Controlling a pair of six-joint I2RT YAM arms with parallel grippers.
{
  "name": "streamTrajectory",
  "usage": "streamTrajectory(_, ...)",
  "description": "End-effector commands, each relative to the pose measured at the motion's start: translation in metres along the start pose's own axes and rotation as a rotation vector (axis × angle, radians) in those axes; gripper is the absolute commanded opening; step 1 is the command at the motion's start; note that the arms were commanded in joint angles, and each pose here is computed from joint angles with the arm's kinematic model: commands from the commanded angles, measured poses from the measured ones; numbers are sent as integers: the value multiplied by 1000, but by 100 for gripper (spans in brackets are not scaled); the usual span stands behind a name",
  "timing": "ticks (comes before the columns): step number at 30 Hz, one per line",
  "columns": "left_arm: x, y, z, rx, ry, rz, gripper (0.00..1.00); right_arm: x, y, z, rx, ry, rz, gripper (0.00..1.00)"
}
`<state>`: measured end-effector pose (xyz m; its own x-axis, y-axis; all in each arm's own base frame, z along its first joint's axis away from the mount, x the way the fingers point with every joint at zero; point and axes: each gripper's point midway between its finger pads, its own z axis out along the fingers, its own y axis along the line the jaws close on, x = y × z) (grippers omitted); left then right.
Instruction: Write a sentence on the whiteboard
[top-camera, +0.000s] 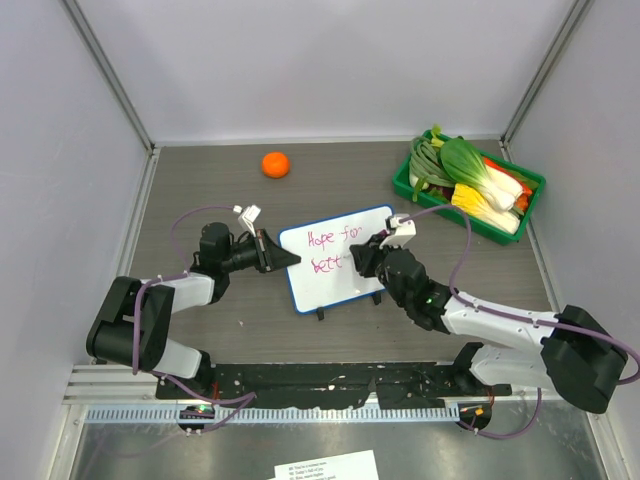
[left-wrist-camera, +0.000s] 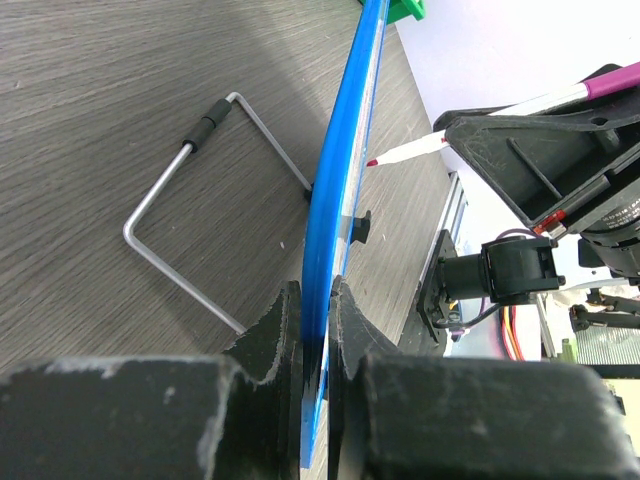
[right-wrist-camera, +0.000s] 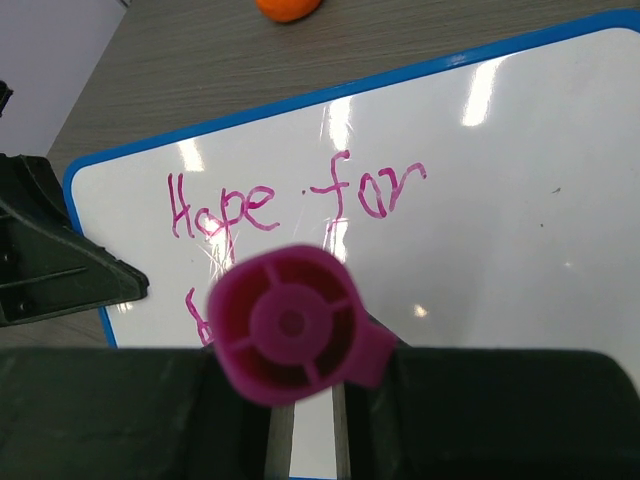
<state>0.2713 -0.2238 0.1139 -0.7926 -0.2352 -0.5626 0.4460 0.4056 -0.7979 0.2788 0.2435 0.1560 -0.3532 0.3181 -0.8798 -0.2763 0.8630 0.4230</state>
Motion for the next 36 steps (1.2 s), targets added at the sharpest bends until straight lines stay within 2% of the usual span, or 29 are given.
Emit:
streamTrajectory(1,28,51,-3,-208,45,-17,0,-16,17,4,-55,-41,49,1)
streamTrajectory(15,28,51,-3,-212,45,-19,0,2,7,6,-22,4,27,1)
streamTrajectory(29,27,51,-3,-212,43,-18,0,-9,-13,3,77,-33,15,1)
streamTrajectory(36,28,51,-3,-212,45,-19,0,-16,-9,8,73,-45,25,1)
